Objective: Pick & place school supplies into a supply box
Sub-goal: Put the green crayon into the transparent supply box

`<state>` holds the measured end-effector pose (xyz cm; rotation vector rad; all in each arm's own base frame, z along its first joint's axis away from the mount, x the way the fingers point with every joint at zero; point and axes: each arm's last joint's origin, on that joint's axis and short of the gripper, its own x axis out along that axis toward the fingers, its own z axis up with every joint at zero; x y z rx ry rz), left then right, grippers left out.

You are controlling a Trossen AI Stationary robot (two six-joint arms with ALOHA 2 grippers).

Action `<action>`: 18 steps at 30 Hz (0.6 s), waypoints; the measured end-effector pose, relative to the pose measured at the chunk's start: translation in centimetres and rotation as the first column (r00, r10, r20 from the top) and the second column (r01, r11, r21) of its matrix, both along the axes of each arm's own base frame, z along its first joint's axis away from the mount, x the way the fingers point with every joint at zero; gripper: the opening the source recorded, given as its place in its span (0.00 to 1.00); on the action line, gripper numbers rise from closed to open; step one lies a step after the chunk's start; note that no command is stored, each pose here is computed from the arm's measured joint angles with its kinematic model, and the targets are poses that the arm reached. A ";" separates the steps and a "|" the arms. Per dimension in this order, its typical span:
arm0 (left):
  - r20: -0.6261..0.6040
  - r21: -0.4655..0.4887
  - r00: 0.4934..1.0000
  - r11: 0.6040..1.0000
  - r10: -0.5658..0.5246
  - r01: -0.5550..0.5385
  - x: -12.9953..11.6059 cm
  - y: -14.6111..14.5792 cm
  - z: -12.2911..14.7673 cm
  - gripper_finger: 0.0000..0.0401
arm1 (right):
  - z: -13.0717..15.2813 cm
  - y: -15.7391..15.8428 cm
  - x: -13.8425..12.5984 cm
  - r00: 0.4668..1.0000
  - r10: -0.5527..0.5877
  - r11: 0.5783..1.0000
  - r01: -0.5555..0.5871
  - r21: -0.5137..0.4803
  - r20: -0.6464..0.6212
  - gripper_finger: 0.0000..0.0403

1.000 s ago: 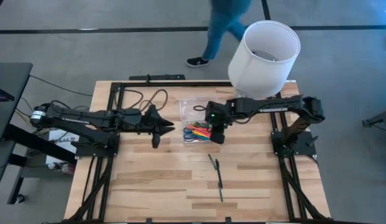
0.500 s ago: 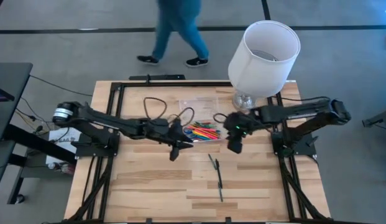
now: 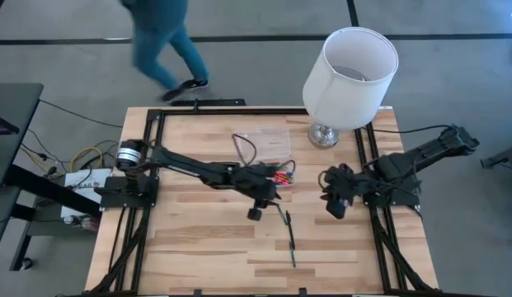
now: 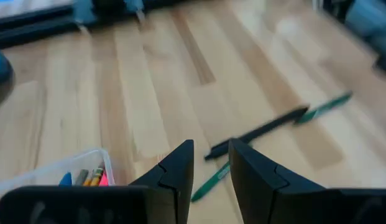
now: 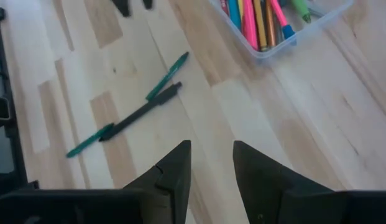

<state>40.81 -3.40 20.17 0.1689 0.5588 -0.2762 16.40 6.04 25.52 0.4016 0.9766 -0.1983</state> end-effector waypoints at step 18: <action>-0.261 0.156 0.938 0.950 -0.226 0.273 5.4 -0.6 -3.7 0.24 | -0.4 2.9 -3.4 0.994 -0.076 0.996 0.079 -0.039 0.075 0.28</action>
